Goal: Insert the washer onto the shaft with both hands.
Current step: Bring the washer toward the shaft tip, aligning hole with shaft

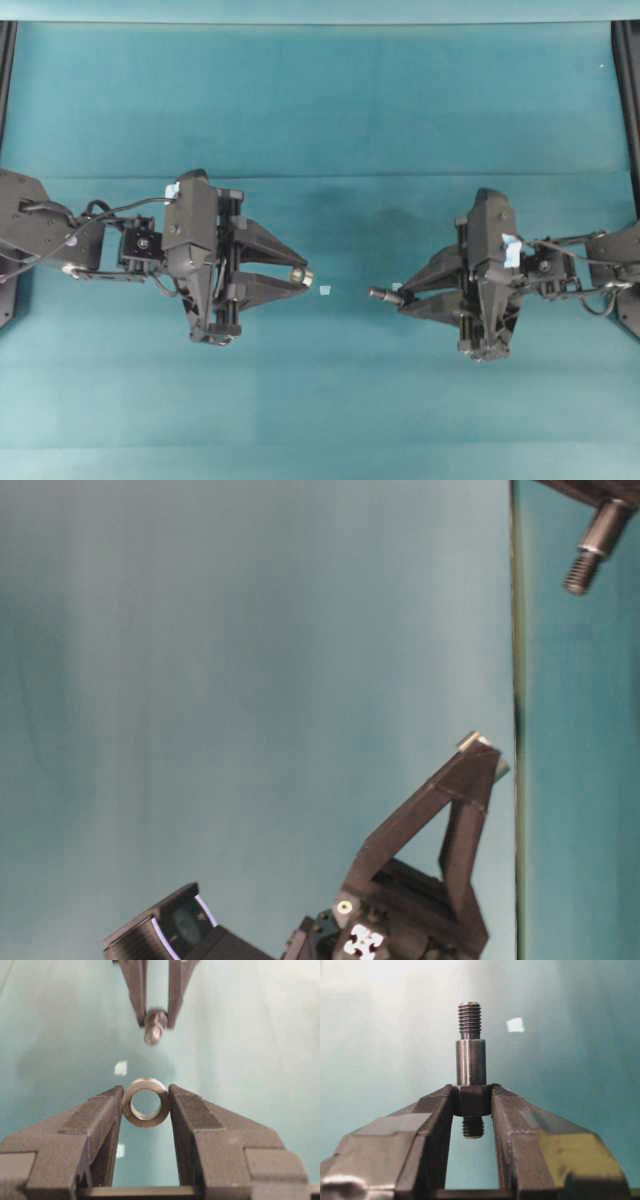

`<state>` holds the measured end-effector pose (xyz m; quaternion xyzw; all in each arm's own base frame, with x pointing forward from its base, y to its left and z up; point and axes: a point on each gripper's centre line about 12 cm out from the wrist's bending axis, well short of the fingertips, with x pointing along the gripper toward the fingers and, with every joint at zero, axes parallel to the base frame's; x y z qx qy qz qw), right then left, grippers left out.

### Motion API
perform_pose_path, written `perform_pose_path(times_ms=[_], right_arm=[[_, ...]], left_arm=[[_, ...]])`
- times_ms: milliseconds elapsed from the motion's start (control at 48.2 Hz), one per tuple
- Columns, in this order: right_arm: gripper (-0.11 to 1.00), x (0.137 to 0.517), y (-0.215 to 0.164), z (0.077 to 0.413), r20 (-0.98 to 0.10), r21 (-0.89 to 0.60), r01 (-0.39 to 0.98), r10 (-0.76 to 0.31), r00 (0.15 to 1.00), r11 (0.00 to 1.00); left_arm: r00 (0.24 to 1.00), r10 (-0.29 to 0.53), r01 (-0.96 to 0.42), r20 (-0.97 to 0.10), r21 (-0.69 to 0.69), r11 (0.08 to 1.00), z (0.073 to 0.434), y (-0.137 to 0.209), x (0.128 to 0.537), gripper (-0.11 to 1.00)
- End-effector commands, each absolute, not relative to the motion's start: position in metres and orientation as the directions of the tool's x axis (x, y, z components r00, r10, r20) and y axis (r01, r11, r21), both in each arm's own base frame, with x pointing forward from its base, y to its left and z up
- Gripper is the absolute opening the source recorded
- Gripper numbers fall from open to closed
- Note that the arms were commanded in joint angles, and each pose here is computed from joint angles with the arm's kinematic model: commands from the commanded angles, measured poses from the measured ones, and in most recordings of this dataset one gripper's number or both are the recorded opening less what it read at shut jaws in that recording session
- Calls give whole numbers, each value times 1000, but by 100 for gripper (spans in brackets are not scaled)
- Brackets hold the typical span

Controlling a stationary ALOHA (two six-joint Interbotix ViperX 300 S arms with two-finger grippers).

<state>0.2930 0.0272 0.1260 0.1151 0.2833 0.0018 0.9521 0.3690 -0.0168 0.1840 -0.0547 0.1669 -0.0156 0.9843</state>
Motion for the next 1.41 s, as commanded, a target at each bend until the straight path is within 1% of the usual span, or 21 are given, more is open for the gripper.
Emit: perform_pose_path(times_ms=[0, 124, 477, 726, 1389], right_arm=[[-1, 297, 32, 128, -509, 236, 49, 81, 857, 970], [-1, 302, 34, 123, -486, 243, 41, 85, 870, 969], [-1, 306, 34, 117, -468, 245, 40, 82, 880, 969], [-1, 309, 34, 118, -457, 245, 36, 82, 886, 969], [-1, 322, 34, 128, -387, 253, 21, 81, 918, 967]], left_arm=[[953, -62, 28, -298, -116, 993, 190, -22, 378, 35], [953, -65, 32, -295, -116, 993, 186, -24, 385, 35], [959, -66, 29, -277, -136, 990, 177, -25, 404, 35], [958, -68, 29, -277, -141, 990, 177, -25, 404, 35], [954, -79, 40, -290, -140, 989, 171, -31, 408, 35]])
